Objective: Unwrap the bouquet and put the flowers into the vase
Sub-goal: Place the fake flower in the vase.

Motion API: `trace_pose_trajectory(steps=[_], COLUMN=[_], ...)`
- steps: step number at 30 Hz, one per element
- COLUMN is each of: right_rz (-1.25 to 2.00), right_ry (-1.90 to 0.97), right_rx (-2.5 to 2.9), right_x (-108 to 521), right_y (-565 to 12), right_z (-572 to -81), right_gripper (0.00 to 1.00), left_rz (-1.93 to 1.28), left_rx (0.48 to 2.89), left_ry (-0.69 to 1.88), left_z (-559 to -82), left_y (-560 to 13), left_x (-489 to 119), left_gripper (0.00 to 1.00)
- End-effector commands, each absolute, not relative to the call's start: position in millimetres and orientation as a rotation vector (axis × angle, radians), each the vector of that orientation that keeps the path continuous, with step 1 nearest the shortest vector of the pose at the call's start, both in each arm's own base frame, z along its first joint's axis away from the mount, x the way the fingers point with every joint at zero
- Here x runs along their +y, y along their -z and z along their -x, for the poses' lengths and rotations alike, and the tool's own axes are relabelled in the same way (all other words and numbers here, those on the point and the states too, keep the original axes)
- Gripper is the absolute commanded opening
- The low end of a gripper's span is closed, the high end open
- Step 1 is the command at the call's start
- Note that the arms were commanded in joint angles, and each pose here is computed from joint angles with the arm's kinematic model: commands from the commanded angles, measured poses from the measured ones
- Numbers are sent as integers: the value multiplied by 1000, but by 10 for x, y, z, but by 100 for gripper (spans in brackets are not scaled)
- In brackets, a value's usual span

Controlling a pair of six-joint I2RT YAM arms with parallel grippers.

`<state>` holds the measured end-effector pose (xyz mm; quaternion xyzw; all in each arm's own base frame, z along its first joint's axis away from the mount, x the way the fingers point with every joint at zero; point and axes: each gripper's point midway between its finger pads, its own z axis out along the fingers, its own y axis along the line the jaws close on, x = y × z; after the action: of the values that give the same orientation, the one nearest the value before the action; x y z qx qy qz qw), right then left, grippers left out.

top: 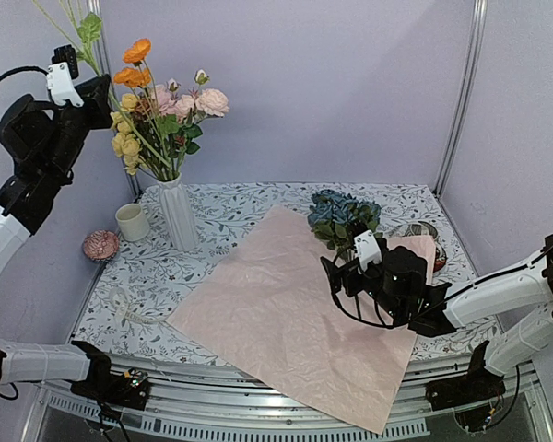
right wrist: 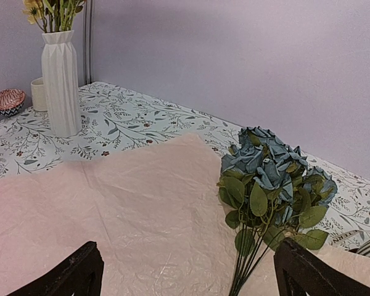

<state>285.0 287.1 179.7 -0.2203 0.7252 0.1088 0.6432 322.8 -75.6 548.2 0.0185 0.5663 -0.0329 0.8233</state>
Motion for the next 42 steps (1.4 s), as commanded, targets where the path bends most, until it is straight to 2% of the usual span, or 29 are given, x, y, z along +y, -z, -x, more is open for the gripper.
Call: trace_pose_trajectory(steps=[1,11,20,42], right_rz=[491,506,511,512], right_ry=[-262,-266,-273,-271], right_rx=[1631,1636,1635,1634], right_x=[2923,2951,2965,2962], right_y=[-1902,-1879,-1886,-1894], right_z=[-2882,-2879,-2875,-2877], right_gripper=[99,99,99,99], left_rz=[-41,-43,-41,-38], left_rx=[1211,1297,1534,1764], left_ry=[29,-18,22,117], left_z=[-3307,-3662,-4144,-4440], left_y=[-5479,-5077,-4426,-3337], left_x=[-721,-726,-817,-1015], left_gripper=[0,0,0,0])
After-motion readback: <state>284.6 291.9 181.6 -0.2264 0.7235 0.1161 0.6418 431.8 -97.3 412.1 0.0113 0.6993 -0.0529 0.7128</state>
